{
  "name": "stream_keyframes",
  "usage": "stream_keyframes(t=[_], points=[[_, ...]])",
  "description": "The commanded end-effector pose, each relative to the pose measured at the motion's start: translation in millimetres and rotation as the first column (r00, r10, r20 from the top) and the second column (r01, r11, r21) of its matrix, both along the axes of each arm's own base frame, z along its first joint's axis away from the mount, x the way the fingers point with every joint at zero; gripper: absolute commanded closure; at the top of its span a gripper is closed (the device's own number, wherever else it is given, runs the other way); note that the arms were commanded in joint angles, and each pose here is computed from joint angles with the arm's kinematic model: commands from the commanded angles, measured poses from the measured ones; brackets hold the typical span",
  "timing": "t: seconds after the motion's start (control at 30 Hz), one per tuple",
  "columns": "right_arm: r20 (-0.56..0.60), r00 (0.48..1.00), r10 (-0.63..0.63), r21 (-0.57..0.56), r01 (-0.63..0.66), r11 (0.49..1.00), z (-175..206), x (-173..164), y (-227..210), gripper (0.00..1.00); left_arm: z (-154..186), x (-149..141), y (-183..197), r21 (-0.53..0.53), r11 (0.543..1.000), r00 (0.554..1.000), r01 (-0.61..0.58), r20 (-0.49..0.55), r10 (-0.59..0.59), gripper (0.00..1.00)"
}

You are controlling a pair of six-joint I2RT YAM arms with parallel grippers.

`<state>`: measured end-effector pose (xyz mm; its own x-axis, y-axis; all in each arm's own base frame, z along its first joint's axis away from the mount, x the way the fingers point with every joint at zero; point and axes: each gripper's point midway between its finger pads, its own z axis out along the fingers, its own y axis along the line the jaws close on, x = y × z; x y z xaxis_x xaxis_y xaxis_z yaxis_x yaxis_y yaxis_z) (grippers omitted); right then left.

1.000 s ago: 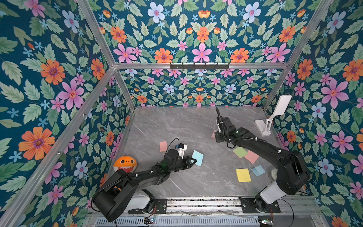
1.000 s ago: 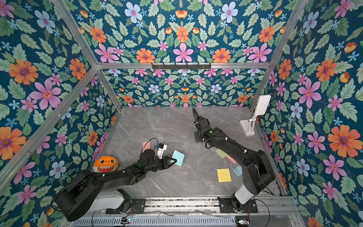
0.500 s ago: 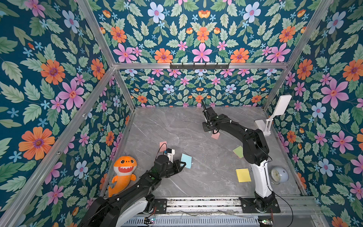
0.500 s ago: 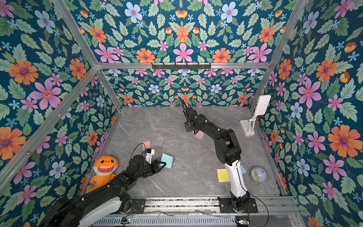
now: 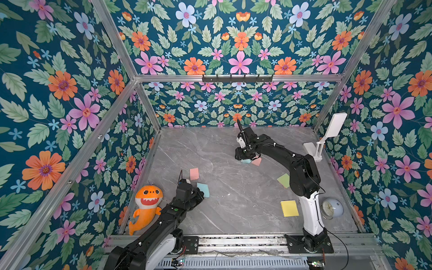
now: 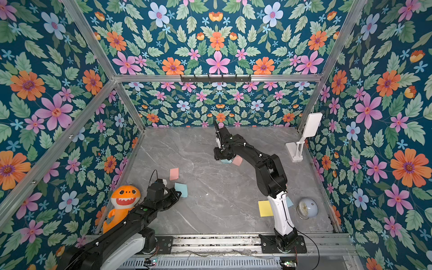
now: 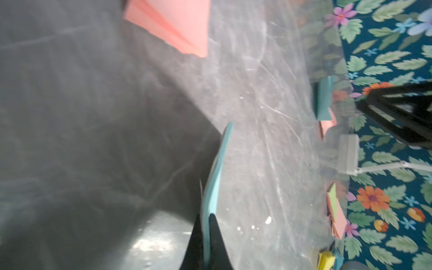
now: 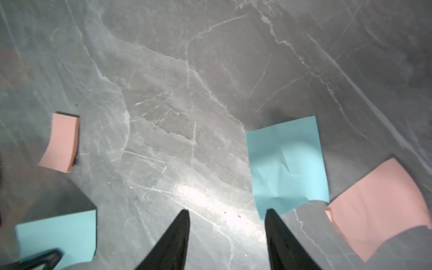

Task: Tear off pages from different memo pads
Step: Place the memo pad at the center of the board.

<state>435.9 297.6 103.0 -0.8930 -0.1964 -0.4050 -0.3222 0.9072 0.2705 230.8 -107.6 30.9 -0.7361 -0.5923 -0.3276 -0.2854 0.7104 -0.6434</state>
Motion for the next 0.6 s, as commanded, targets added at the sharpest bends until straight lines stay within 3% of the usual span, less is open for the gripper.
stream_keyframes(t=[0.0, 0.23, 0.4, 0.57], points=[[-0.013, 0.998, -0.066, -0.017, 0.065, 0.998, 4, -11, -14, 0.46, -7, 3, 7, 0.03, 1.0, 0.999, 0.0, -0.041, 0.001, 1.0], [-0.014, 0.994, -0.109, -0.029, 0.108, 0.994, 2, -50, -45, 0.49, -15, 8, 35, 0.235, 0.971, 0.992, -0.036, -0.111, 0.064, 1.0], [0.022, 0.991, -0.133, -0.048, 0.134, 0.99, 14, -80, -76, 0.48, -11, 15, 42, 0.304, 0.952, 0.99, -0.02, -0.127, 0.062, 0.84], [0.036, 0.971, -0.235, -0.058, 0.237, 0.97, 27, -103, -124, 0.47, -5, 15, 53, 0.342, 0.937, 0.988, -0.068, -0.107, 0.111, 0.61]])
